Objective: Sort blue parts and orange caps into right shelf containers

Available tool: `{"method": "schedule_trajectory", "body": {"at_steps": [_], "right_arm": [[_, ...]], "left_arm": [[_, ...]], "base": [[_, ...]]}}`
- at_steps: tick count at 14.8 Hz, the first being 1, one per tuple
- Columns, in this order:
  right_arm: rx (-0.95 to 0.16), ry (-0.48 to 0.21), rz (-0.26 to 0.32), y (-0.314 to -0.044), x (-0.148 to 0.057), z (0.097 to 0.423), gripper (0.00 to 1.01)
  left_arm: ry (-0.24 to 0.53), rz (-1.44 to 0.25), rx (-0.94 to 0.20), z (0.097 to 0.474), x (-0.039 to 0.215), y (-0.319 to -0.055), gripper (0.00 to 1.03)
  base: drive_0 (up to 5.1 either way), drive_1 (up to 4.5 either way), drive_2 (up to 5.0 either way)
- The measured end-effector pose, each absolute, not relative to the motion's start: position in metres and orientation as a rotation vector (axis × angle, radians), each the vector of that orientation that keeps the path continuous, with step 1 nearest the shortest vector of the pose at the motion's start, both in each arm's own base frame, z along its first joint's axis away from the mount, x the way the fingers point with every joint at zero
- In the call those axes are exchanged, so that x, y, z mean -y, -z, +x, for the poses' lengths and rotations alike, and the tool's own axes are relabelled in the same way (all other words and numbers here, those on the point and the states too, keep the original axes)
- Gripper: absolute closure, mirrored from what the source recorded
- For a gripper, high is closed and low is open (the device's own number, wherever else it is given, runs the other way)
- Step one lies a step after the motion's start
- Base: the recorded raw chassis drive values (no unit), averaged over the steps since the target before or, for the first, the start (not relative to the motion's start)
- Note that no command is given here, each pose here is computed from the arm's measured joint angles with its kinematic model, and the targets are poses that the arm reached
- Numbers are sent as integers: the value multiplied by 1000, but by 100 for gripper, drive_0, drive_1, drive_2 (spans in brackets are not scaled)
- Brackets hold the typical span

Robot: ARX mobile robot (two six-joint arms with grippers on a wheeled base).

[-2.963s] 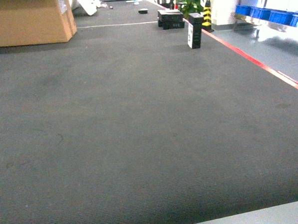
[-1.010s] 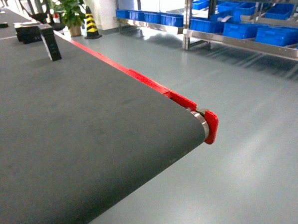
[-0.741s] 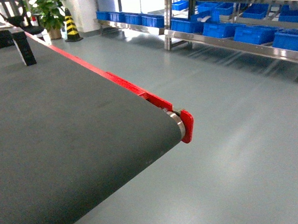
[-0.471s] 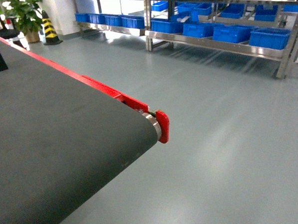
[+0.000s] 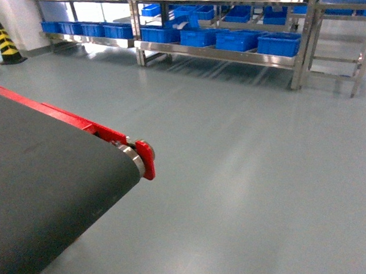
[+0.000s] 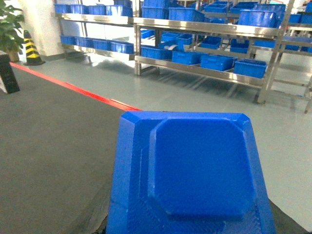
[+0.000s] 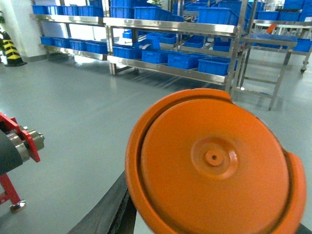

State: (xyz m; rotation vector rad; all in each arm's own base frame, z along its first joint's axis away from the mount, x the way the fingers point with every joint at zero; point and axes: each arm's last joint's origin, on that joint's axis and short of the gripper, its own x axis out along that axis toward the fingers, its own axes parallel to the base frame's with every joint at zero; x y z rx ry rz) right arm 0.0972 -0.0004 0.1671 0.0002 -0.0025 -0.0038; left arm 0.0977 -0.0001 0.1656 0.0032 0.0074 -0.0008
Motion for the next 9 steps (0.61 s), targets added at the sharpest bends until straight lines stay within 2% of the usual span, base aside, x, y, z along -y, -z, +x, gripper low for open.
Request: {"method": "schedule_trajectory", "body": {"at_steps": [9], "right_arm": [[2, 4, 0, -167, 0, 97, 56]], "left_arm": [[1, 3, -7, 98, 0, -166, 60]], "base": [[-158, -158, -158]]}}
